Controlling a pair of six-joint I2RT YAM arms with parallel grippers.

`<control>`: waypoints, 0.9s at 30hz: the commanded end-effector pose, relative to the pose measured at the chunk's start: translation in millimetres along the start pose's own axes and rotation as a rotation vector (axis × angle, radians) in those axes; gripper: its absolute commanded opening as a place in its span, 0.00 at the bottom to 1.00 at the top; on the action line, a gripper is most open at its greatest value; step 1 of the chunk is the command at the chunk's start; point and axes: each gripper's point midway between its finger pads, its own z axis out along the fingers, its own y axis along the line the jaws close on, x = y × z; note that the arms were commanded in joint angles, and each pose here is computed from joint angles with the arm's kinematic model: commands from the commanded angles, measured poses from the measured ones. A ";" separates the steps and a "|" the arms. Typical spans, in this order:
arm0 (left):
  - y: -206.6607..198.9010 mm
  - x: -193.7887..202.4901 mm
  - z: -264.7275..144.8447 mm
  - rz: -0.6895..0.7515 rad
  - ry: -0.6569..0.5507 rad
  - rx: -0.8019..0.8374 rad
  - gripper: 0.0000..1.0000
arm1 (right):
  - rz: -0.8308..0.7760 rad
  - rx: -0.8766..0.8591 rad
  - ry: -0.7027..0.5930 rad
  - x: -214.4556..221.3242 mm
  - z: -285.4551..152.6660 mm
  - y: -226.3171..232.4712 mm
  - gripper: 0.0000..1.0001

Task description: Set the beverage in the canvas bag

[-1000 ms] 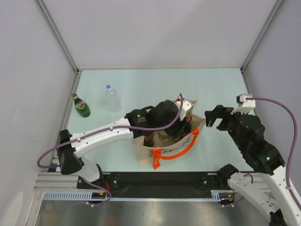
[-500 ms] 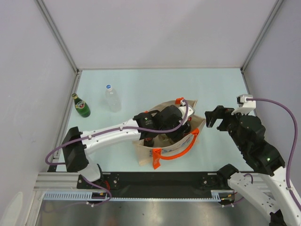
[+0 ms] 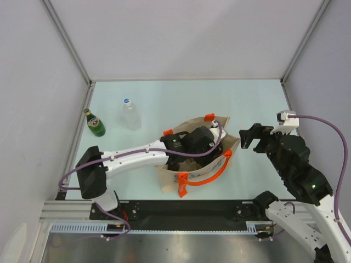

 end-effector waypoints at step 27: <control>14.6 -93.9 -90.6 -0.008 -0.282 -0.081 0.79 | 0.006 0.008 -0.044 -10.9 -8.1 -3.7 1.00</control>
